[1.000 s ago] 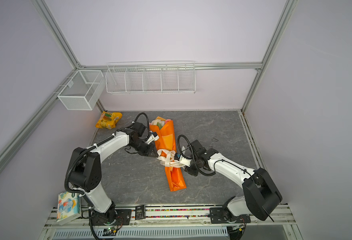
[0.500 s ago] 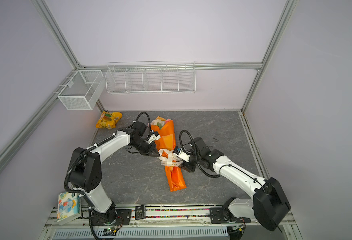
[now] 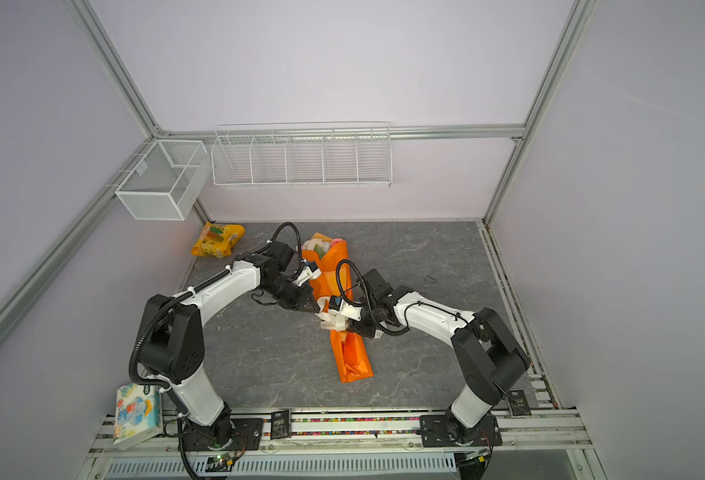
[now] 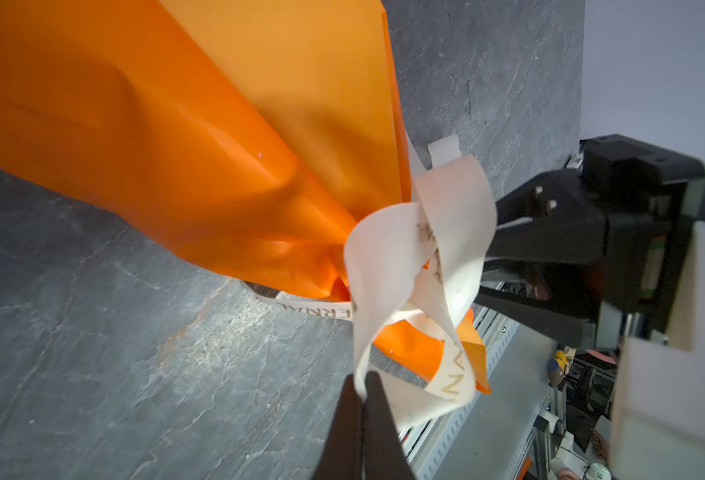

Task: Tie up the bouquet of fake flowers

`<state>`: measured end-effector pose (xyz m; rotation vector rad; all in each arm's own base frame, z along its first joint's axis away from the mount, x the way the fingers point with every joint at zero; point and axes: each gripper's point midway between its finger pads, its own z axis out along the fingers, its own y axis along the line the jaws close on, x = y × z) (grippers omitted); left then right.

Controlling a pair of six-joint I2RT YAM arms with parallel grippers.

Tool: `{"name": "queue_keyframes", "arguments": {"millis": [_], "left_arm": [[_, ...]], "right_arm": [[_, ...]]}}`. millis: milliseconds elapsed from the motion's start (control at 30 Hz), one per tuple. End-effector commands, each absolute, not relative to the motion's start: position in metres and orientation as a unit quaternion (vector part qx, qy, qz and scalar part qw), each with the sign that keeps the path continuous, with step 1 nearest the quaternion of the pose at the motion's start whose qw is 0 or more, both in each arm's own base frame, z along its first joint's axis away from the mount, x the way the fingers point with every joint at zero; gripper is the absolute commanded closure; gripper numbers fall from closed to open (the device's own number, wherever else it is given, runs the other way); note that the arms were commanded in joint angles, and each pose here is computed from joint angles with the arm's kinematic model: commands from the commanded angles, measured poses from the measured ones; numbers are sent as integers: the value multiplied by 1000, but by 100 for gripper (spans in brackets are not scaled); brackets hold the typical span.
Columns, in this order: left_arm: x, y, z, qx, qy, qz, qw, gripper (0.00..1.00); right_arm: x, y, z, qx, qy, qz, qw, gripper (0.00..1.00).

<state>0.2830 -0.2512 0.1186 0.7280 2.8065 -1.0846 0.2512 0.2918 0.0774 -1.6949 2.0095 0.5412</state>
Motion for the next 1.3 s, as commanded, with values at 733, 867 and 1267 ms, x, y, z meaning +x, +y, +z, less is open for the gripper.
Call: {"name": "queue_keyframes", "arguments": {"millis": [733, 867, 1267], "left_arm": [[286, -252, 123, 242, 905, -348, 18, 100], [287, -252, 123, 243, 906, -346, 19, 100], [289, -249, 120, 243, 910, -335, 21, 100]], "right_arm": [[236, 281, 84, -606, 739, 202, 215, 70], [237, 280, 86, -603, 741, 200, 218, 91], [243, 265, 112, -535, 773, 212, 267, 93]]}}
